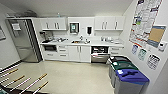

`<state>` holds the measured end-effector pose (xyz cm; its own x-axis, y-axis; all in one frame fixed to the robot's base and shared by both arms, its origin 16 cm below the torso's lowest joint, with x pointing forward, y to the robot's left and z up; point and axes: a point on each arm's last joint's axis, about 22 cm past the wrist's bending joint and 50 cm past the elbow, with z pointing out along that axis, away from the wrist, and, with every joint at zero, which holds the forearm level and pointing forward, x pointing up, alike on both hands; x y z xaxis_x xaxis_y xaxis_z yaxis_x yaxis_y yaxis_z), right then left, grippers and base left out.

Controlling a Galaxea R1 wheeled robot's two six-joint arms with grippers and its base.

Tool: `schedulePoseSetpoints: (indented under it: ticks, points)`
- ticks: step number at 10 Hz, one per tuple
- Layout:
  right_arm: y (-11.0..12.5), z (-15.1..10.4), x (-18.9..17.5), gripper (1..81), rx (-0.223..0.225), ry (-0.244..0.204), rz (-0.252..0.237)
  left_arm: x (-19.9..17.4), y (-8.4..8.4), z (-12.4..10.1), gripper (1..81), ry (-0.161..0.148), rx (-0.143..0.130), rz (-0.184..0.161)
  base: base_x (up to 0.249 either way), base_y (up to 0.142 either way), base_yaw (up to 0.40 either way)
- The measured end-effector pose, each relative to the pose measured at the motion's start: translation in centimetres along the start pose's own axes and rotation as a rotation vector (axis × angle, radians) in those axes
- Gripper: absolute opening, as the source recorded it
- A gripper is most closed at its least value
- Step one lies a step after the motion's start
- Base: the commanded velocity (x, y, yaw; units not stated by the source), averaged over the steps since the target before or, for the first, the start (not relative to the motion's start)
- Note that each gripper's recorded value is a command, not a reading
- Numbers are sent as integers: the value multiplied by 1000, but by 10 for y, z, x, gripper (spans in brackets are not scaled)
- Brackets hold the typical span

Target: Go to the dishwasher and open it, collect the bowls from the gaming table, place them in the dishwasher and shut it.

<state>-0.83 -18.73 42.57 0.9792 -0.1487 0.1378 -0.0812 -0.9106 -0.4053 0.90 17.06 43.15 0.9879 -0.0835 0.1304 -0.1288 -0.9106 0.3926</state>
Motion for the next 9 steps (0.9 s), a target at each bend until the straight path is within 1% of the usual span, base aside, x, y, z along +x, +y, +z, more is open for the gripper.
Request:
schedulePoseSetpoints:
  ticks: [2,4,6,9]
  points:
    - [0,0,1,10,0,1,-1,1,0,0,10,4,-1,0,135,0,0]
    - [-1,0,0,10,1,-1,-3,1,-6,-2,10,3,6,-1,135,0,0]
    - [-1,1,0,10,2,0,-4,1,-5,-2,10,5,4,-8,135,0,0]
    - [0,0,0,10,0,0,-4,1,-5,-2,10,5,4,-8,136,0,0]
